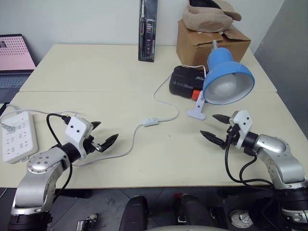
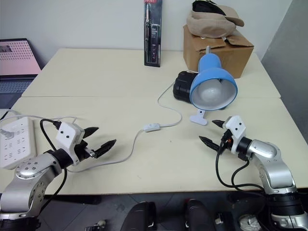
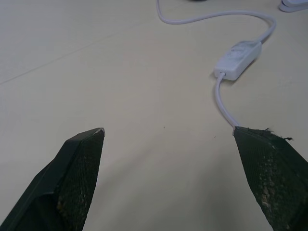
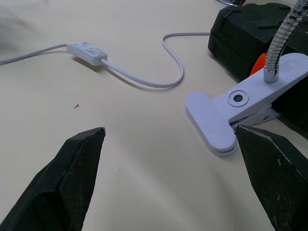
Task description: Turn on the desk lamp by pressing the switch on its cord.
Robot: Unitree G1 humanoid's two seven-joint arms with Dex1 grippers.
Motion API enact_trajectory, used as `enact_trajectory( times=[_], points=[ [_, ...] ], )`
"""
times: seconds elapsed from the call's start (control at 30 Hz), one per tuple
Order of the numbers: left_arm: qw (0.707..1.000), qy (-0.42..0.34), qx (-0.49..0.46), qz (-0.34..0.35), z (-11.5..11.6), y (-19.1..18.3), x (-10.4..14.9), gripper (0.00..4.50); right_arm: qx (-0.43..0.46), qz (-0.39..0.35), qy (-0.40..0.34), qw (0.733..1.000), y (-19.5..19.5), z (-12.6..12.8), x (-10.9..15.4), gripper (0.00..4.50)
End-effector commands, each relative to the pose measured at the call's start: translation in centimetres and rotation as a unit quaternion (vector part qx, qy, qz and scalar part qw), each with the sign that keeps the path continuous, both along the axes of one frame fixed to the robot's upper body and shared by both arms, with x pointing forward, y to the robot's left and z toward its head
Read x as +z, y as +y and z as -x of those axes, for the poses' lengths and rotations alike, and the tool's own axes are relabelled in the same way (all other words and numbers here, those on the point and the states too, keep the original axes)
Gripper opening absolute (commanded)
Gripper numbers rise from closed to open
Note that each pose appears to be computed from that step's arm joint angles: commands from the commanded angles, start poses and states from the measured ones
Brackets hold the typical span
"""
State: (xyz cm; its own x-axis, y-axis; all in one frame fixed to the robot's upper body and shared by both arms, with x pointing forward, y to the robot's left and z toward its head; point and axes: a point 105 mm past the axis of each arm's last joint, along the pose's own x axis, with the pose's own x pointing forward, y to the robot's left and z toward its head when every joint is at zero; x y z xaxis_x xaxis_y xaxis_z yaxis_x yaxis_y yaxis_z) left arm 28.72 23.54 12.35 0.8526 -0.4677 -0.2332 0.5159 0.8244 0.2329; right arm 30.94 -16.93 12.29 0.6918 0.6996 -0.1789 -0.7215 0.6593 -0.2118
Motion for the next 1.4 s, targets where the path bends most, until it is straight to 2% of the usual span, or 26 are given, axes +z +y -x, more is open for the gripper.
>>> enact_trajectory(
  times=[0.03,0.27,0.57,0.63,0.83,0.97,1.13,1.4],
  points=[
    [1.0,-0.021,-0.012,-0.009,-0.2,-0.2,1.0,4.45,-0.001,-0.003,-0.017,1.0,0.2,-0.2,0.8,4.5],
    [1.0,-0.021,0.001,-0.02,-0.6,0.1,1.0,4.45,-0.006,-0.021,-0.01,1.0,0.4,-0.1,1.0,4.5],
    [0.998,-0.052,-0.043,-0.015,-0.9,-0.5,2.2,4.45,-0.008,-0.039,0.009,0.999,0.9,0.1,1.2,4.5],
    [0.997,-0.059,-0.05,0.0,-1.3,-0.3,2.9,4.45,0.007,-0.043,0.014,0.999,1.3,0.5,1.4,4.5],
    [0.995,-0.063,-0.078,-0.023,-2.8,-0.6,3.4,4.45,-0.011,-0.043,-0.002,0.999,1.8,0.4,2.2,4.5],
    [0.992,-0.05,-0.113,-0.025,-3.7,-1.5,3.3,4.45,-0.018,-0.044,0.002,0.999,2.2,0.5,2.5,4.5],
    [0.967,0.043,-0.249,-0.025,-5.2,-5.4,1.7,4.45,-0.03,-0.046,0.067,0.996,4.0,2.1,1.6,4.5],
    [0.951,0.078,-0.292,-0.064,-7.8,-7.3,-0.2,4.45,-0.033,-0.043,0.078,0.995,5.2,4.0,2.0,4.5]
  ],
)
